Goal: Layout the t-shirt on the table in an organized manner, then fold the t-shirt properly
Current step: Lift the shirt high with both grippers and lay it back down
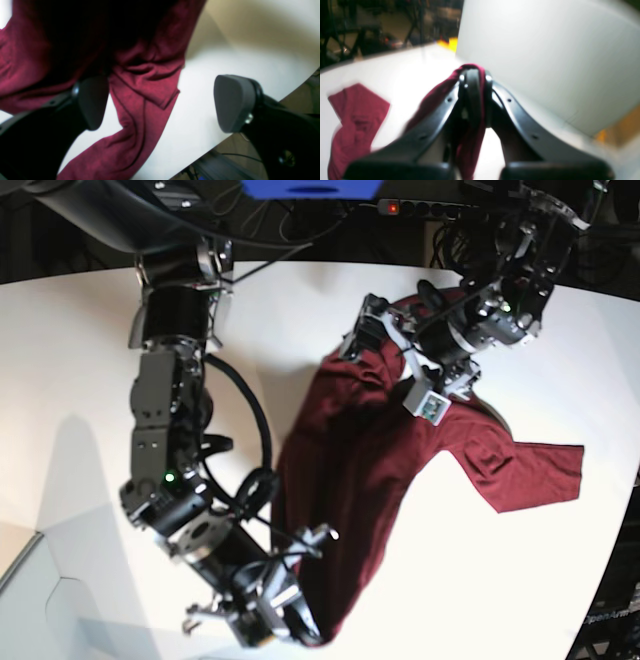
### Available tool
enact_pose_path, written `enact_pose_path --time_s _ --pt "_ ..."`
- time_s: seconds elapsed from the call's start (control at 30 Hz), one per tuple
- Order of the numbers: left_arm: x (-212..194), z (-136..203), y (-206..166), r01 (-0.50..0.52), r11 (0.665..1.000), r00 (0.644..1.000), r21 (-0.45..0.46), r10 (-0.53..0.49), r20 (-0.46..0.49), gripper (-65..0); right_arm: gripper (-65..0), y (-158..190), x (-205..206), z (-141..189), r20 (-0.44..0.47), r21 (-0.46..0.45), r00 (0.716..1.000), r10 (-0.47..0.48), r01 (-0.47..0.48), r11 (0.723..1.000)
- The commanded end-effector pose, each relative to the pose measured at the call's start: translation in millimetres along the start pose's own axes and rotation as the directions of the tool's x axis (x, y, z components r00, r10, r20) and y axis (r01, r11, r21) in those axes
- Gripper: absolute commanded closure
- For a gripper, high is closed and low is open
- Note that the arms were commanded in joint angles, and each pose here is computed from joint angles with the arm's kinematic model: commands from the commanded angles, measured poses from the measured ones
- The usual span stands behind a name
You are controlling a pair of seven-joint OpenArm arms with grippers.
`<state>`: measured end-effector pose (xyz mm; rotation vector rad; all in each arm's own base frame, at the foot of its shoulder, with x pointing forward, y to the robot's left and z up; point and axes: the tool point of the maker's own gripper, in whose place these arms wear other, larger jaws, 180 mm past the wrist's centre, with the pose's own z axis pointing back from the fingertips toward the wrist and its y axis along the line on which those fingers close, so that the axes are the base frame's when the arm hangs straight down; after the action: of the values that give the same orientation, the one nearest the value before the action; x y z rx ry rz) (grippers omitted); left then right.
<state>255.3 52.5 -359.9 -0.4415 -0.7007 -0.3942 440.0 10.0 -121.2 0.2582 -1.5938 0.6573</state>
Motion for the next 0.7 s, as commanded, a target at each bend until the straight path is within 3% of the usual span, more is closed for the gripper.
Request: enact_pose_path --time_s 0.0,0.2,0.37,0.47,0.67 --pt "15 3 0 0.015 1.000 0.999 -0.003 -0.015 0.041 -65.0 -1.9 -10 17 -1 0.098 -0.016 0.995 -0.035 0.036 0.999" --pt "21 3 3 0.024 1.000 0.998 0.003 -0.024 0.054 -65.0 -3.5 -59 -64 11 0.002 -0.133 0.983 -0.183 0.182 0.974" --pt "31 4 7 0.033 0.999 0.996 0.014 -0.034 0.077 -65.0 -16.5 -102 -123 34 -0.091 -0.244 0.957 -0.276 0.247 0.938" --pt "43 6 16 0.024 0.999 0.994 0.037 -0.028 0.104 -65.0 -25.5 -122 -139 53 -0.124 -0.293 0.953 -0.278 0.232 0.928" --pt "64 -4 70 -0.117 0.984 0.983 0.137 0.095 0.160 -65.0 -37.3 -139 -146 108 -0.110 -0.407 0.956 -0.273 0.207 0.889"
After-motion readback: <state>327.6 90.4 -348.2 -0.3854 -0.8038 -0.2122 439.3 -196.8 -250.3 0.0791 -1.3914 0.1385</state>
